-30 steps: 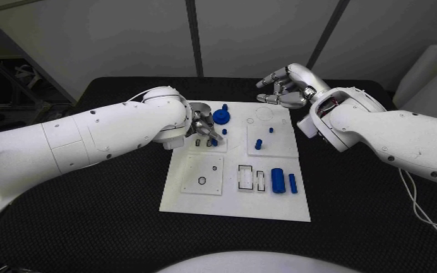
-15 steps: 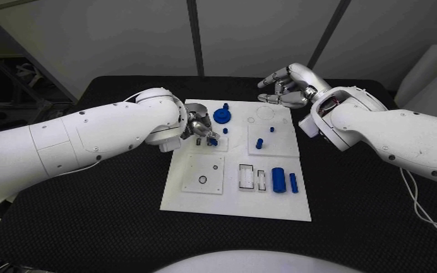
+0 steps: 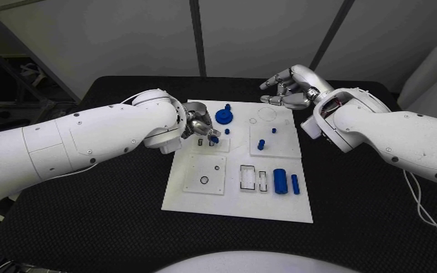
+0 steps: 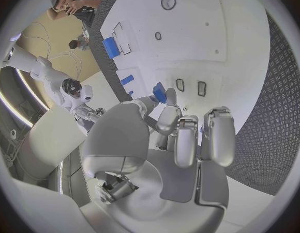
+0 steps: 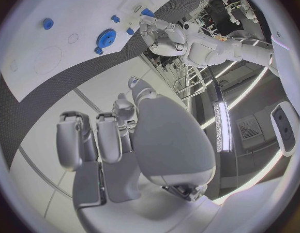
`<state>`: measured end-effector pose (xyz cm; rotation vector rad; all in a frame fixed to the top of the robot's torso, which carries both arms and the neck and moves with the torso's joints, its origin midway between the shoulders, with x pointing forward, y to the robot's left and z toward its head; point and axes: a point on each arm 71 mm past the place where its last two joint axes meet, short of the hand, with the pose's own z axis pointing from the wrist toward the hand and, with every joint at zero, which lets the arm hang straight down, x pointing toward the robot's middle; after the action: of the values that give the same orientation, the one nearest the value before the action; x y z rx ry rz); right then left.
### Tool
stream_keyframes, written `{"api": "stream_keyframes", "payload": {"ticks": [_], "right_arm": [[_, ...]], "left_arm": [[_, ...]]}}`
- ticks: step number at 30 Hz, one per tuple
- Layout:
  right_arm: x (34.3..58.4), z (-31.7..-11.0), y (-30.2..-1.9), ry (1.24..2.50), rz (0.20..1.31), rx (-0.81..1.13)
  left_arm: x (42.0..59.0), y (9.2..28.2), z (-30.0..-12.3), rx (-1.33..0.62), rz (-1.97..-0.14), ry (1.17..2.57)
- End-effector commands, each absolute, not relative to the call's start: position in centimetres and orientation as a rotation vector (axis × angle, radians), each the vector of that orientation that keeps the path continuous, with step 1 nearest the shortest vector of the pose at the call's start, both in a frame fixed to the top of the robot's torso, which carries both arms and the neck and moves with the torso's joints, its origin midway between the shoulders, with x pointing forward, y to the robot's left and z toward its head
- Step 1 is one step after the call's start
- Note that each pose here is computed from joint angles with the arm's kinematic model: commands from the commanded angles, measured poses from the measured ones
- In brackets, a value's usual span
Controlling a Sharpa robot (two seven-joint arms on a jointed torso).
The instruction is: Assemble the parts on the task board
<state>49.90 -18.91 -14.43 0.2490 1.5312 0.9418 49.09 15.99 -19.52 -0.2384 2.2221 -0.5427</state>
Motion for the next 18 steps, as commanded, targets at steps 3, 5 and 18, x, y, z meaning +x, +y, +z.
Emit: {"api": "stream_keyframes", "payload": {"ticks": [3,5,18], "right_arm": [[49.9,-14.31,-18.9,1.533,0.948,0.244],[49.9,-14.3,-18.92,1.532,0.948,0.244],[49.89,-14.27,-18.88,1.528,0.952,0.24]], "left_arm": [[49.21,15.93,-19.05,-0.2,-0.517,2.13],[49.17,15.92,-19.05,-0.18,-0.506,2.112],[48.98,15.64,-19.34,-0.064,-0.44,2.027]]}}
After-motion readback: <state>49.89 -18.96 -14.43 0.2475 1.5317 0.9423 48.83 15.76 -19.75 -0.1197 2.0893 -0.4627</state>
